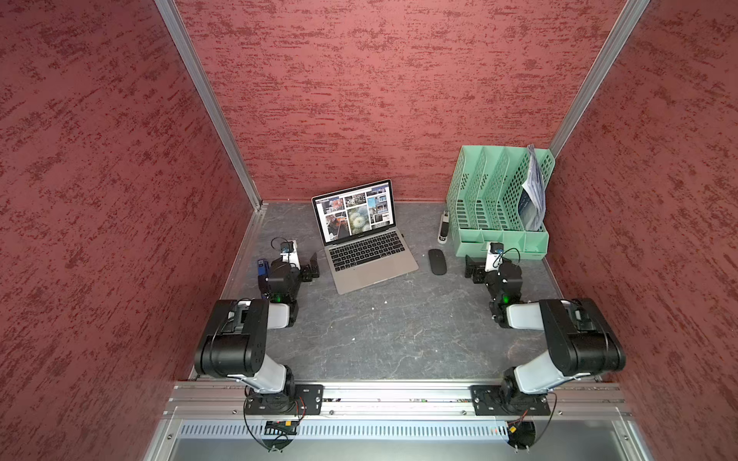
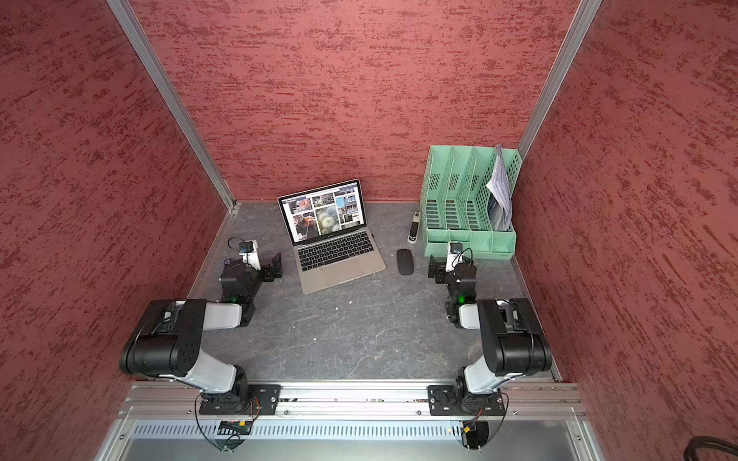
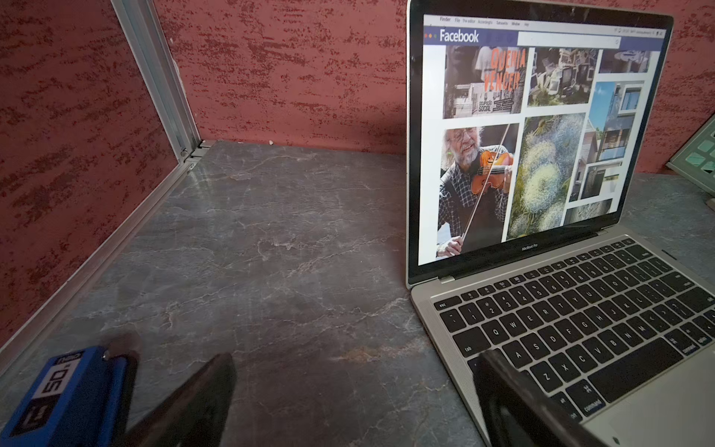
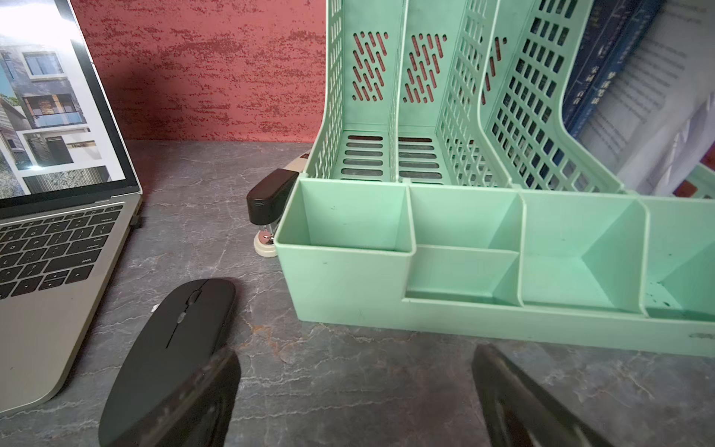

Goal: Remove the wireless mouse receiver from the laptop
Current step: Pick up the mouse from the center of the board.

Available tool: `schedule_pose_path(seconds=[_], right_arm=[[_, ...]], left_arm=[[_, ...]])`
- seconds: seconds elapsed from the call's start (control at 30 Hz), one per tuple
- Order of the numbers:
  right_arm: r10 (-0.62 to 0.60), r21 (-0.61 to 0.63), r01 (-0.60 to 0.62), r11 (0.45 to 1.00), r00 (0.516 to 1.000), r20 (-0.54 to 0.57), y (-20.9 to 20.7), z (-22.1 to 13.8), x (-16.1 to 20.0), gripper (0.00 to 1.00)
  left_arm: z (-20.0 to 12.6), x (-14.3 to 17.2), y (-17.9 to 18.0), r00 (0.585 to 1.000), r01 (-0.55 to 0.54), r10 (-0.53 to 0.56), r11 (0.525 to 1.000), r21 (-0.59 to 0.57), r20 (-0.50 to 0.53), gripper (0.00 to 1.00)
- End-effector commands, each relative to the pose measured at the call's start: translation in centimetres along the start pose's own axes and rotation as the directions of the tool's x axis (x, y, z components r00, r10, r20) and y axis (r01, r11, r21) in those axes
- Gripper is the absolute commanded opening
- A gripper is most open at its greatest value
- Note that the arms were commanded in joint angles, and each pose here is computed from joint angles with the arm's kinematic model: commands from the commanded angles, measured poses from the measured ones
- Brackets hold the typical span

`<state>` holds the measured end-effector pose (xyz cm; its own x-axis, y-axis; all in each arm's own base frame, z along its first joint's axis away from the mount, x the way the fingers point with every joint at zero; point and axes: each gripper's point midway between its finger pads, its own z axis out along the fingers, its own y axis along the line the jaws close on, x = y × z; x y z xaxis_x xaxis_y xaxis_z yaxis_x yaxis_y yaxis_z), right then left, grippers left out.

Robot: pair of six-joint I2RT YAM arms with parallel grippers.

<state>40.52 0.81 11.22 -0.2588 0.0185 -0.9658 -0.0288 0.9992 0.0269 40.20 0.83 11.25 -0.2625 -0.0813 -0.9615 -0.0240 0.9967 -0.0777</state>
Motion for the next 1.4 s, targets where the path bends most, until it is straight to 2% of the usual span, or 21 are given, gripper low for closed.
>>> schedule_pose_path(seconds=[0.0, 0.9, 0.93, 0.97, 1.03, 1.1, 1.2, 1.37], right_arm=[[0.010, -0.013, -0.009, 1.000, 1.000, 0.013, 0.2, -0.1, -0.5, 0.98], [0.011, -0.015, -0.011, 1.000, 1.000, 0.006, 0.2, 0.0, -0.4, 0.98], [0.012, -0.016, -0.011, 1.000, 1.000, 0.010, 0.2, -0.1, -0.4, 0.98], [0.010, -0.019, -0.010, 1.000, 1.000, 0.012, 0.3, -0.1, -0.4, 0.98], [-0.032, -0.128, 0.034, 0.991, 0.999, 0.016, 2.2, -0.5, -1.8, 0.99], [-0.048, -0.234, 0.029, 0.972, 0.996, -0.076, 4.1, -1.0, -4.2, 0.98], [-0.033, -0.300, -0.043, 0.953, 0.969, -0.246, 5.7, -1.9, -8.1, 0.98], [-0.145, -0.205, 0.069, 0.976, 0.913, -0.381, 7.9, -4.4, -12.7, 0.98]], left_arm=[[-0.1, 0.0, -0.3, 1.000, 0.006, -0.006, 1.000, 0.017, -0.001, 1.00], [-0.1, -0.1, -0.2, 1.000, 0.007, -0.007, 1.000, 0.018, 0.002, 1.00], [-0.1, -0.2, -0.2, 1.000, 0.006, -0.006, 1.000, 0.006, 0.008, 1.00], [-0.2, -0.6, 0.5, 1.000, 0.009, -0.008, 0.999, -0.054, 0.008, 1.00], [-0.7, -2.2, 0.9, 1.000, -0.003, 0.001, 0.991, -0.131, -0.010, 1.00], [-1.7, -5.2, 0.5, 0.999, -0.025, 0.018, 0.986, -0.166, -0.041, 1.00], [-3.4, -9.1, -0.2, 0.994, -0.018, 0.000, 0.986, -0.167, -0.111, 1.00], [-6.2, -12.3, -1.4, 0.942, 0.031, -0.090, 0.982, -0.184, -0.325, 1.00]])
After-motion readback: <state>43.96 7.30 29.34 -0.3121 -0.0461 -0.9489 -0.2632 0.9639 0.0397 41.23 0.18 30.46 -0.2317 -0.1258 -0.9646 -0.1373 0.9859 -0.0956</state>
